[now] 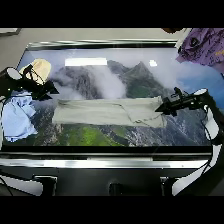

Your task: Fold the clothes and pants, and hang the long-sleeved shirts on hangers.

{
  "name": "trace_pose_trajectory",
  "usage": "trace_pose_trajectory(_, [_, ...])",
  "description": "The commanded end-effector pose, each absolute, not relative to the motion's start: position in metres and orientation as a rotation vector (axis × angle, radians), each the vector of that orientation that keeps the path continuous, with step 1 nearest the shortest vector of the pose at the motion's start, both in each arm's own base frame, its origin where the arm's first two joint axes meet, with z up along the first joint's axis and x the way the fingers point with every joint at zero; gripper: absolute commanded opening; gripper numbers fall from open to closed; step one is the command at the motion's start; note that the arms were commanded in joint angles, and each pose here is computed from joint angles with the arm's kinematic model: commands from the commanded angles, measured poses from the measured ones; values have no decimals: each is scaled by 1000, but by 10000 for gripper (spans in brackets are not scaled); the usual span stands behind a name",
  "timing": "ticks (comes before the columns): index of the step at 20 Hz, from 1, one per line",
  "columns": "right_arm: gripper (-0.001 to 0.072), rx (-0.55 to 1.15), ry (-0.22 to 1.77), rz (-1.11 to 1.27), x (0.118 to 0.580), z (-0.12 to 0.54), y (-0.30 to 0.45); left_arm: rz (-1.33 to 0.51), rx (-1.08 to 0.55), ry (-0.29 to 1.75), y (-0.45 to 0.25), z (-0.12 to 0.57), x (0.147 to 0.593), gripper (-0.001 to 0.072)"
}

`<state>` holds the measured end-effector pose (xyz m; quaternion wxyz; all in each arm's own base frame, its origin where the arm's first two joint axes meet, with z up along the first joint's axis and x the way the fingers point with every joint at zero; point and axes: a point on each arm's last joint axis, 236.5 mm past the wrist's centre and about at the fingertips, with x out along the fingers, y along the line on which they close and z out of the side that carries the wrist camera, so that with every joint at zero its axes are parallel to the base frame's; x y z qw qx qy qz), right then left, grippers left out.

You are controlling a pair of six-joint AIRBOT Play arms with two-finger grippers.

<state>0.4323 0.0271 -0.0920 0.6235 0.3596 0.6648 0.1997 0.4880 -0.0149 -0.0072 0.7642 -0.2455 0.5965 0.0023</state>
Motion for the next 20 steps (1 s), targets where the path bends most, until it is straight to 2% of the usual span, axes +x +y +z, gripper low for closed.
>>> trace_pose_trajectory(1, [34, 784, 1503, 399, 435, -67, 25, -86, -553, 1289, -60, -2, 493, 312])
trace_pose_trajectory(2, [34, 748, 1498, 347, 433, -56, 16, -127, -558, 1285, -81, 0, 494, 136])
trace_pose_trajectory(3, [34, 704, 1492, 291, 429, -42, 6, -170, -558, 1277, -105, 0, 496, 20])
trace_pose_trajectory(6, [34, 610, 1446, 153, 417, 0, -17, -317, -561, 1290, -199, -11, 491, 17])
trace_pose_trajectory(11, [34, 496, 1343, -11, 399, 69, -47, -545, -701, 1380, -363, -39, 444, 17])
trace_pose_trajectory(16, [34, 454, 1196, -58, 409, 144, -58, -720, -756, 1403, -478, -39, 406, 16])
trace_pose_trajectory(20, [34, 474, 1153, -76, 408, 172, -58, -790, -848, 1405, -545, -41, 392, 16])
